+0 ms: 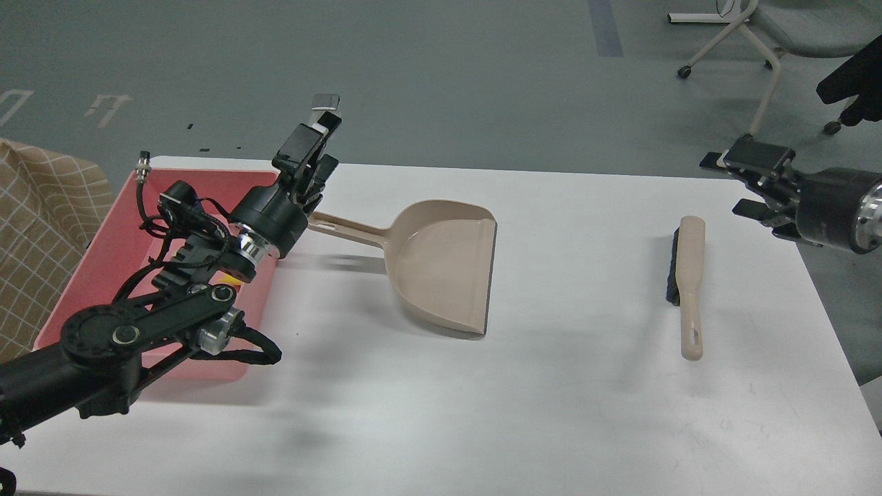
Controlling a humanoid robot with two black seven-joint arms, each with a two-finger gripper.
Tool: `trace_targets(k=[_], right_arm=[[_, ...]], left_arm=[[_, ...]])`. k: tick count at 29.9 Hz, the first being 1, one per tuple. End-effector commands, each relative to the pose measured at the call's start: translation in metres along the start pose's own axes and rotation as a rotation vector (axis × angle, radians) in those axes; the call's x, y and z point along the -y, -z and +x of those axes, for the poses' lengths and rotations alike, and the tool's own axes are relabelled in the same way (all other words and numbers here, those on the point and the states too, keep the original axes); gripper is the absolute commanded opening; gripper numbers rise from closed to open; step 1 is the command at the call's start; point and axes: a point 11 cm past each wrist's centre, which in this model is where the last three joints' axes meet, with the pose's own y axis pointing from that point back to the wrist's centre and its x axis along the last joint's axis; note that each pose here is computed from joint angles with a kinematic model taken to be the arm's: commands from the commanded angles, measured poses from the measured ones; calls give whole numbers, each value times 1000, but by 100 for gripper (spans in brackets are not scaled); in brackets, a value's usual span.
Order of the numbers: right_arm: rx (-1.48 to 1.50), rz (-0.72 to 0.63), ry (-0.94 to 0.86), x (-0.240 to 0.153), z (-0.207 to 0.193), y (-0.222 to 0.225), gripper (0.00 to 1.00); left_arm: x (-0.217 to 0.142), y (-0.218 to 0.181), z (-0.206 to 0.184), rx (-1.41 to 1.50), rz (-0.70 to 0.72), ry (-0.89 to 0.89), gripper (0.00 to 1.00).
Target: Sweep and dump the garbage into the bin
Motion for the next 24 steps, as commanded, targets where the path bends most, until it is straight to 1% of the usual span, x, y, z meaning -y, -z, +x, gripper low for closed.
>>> trace_targets(k=[1,3,7,8,9,12,13,15,16,19,24], right_arm=[[29,62,-39,-2,10,13,99],[79,116,-77,-1,20,19,99],[284,290,-171,12,44,29,99],[285,290,-171,12,44,29,99],[352,338,-201,14,51,27,99],[488,472,-236,27,64,42,99],[534,514,-249,30,71,46,99],[604,556,-258,31,78,46,99],[683,600,-257,33,83,44,99],[853,696,-229,37,96,47,99],[1015,736,-203,49,104,44,99]], left_arm=[[21,-26,8,23,-68,-3,97],[34,-44,13,40,-112,4,97],[64,-76,36,63,-178,21,97],[64,-76,36,63,-178,21,97],[70,-84,43,58,-193,22,97],[88,-97,42,18,-225,52,97],[93,-100,45,7,-230,61,97],[97,-101,51,-2,-231,66,97],[101,-103,56,-18,-233,68,97],[109,-106,59,-76,-248,90,97],[115,-101,64,-157,-250,104,97]])
